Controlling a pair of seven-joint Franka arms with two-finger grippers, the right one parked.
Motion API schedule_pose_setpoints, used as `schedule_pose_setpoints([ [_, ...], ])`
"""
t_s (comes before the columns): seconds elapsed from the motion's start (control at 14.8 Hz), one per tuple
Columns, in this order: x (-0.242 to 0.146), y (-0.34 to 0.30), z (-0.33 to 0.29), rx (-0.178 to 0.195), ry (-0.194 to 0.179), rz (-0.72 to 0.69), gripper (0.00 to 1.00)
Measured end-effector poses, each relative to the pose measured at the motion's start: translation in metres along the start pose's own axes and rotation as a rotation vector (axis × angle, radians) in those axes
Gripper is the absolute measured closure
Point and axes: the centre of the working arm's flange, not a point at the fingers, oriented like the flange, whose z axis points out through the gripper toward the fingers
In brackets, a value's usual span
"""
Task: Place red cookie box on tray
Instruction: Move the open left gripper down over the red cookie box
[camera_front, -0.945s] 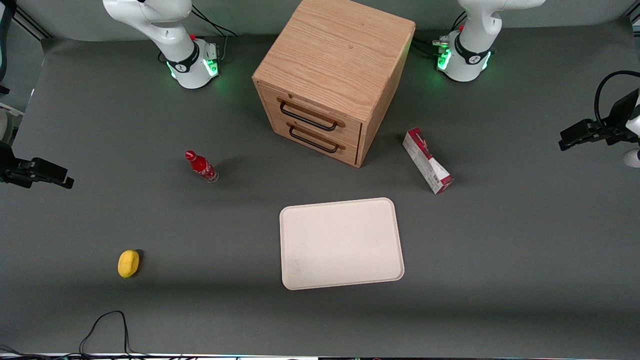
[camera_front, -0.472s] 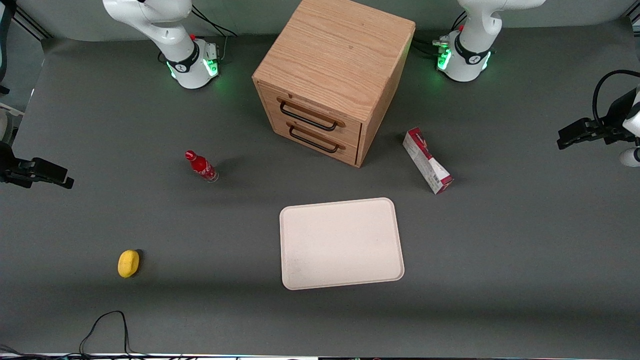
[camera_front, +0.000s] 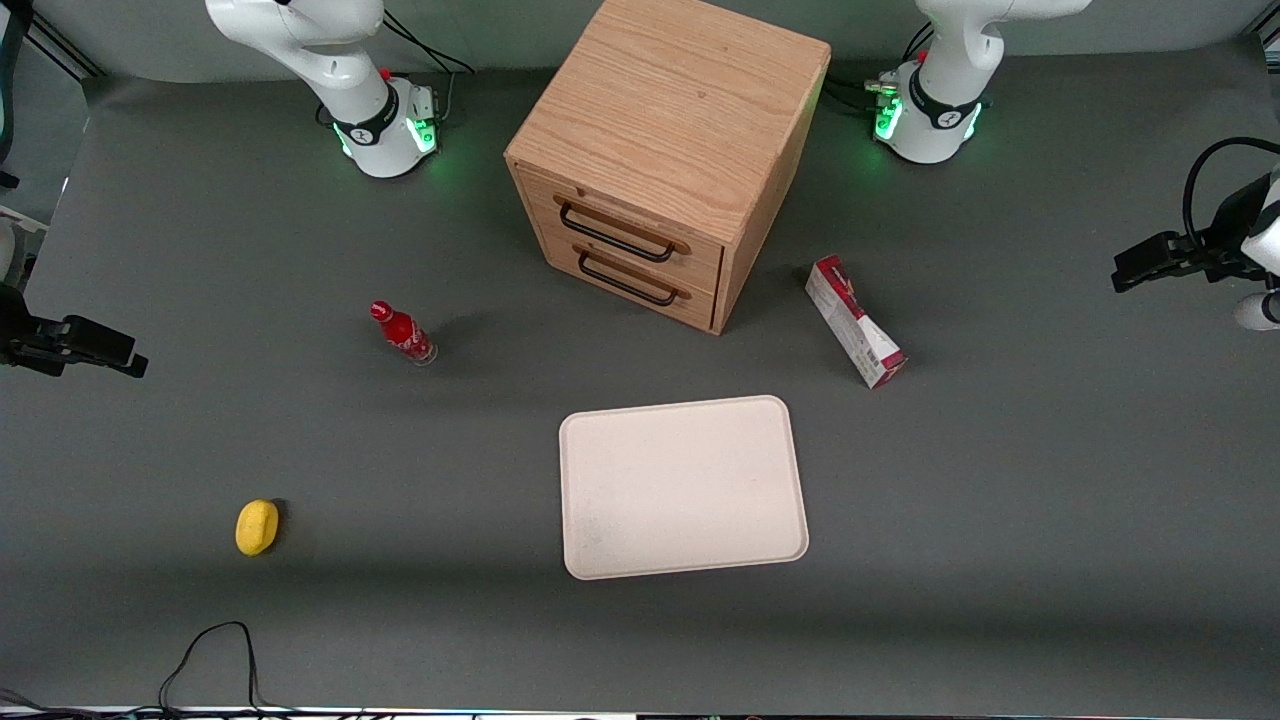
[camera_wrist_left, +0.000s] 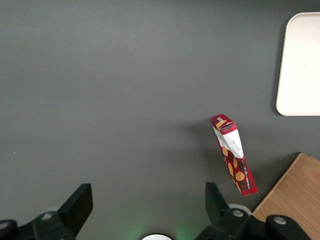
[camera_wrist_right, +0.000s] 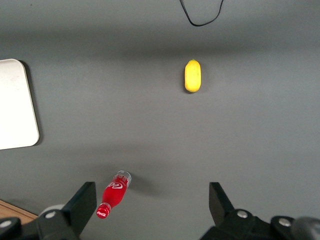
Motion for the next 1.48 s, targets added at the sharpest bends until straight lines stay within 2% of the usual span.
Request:
schedule_pose_setpoints([
  [0.2,-0.008,0.028,-0.002,-0.007,-0.030,-0.032,0.00],
  [0.34,-0.023,0.084,-0.008,0.001,-0.043,-0.114,0.00],
  [0.47,-0.045,0.146,-0.015,0.019,-0.034,-0.176,0.00],
  [0.61,-0.062,0.177,-0.018,0.029,-0.027,-0.217,0.00],
  [0.74,-0.070,0.181,-0.022,0.027,-0.036,-0.261,0.00],
  [0.94,-0.070,0.176,-0.021,-0.002,-0.069,-0.314,0.00],
  [1.15,-0.067,0.176,0.000,0.005,-0.094,-0.348,0.00],
  [1.48,-0.057,0.180,0.090,-0.018,-0.082,-0.378,0.00],
])
